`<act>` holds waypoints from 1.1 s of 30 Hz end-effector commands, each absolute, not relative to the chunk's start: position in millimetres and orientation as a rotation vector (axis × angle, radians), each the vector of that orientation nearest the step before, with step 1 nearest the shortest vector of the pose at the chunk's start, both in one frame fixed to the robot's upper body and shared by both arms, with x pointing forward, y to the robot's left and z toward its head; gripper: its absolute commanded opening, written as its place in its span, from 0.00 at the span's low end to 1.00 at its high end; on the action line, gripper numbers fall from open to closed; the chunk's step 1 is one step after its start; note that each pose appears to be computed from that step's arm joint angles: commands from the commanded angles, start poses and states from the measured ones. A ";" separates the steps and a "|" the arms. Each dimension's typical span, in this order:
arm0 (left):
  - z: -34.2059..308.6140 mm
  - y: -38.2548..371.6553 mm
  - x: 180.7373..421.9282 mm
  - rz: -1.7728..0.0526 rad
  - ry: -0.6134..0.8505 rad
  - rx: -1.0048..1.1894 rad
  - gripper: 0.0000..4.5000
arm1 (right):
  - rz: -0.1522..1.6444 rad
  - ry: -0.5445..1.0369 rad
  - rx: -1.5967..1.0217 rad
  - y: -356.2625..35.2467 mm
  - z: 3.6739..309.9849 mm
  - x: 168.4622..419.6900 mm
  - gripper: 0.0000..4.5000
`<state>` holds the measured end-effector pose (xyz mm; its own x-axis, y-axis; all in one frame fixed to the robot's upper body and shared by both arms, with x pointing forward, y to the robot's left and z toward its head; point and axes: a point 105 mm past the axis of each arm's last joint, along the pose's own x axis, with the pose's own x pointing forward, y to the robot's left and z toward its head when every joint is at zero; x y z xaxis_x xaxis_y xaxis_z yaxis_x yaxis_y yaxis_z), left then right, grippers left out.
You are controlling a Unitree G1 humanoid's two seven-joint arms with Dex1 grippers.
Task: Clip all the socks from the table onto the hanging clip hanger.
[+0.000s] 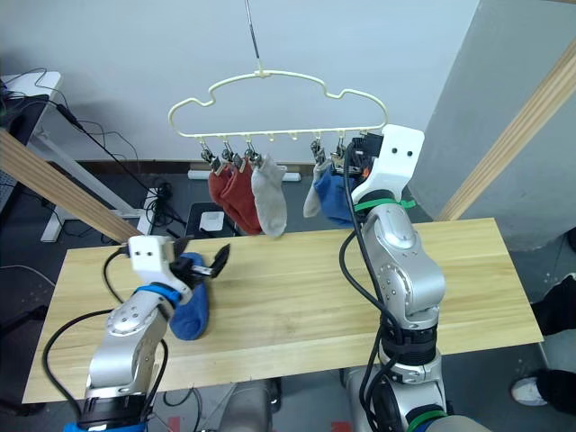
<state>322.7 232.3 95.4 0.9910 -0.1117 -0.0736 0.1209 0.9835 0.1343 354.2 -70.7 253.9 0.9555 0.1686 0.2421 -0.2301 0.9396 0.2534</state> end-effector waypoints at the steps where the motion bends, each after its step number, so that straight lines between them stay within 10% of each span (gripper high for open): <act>1: 85.7 257.7 312.3 0.001 0.114 0.143 0.99 | 0.222 -0.259 0.287 -69.6 264.4 349.9 0.00; 20: 23.3 278.4 319.7 0.110 0.405 0.066 0.99 | 0.237 -0.256 0.275 -67.4 266.7 350.7 0.00; 33: 29.8 263.9 321.7 0.035 0.367 0.085 0.25 | 0.240 -0.262 0.275 -66.2 268.0 351.0 0.00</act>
<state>325.6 266.5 32.3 0.9341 0.0700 -0.3501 -0.0460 0.9960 0.0765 356.6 -68.7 253.6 0.9564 0.1828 0.2277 -0.2374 0.9408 0.2419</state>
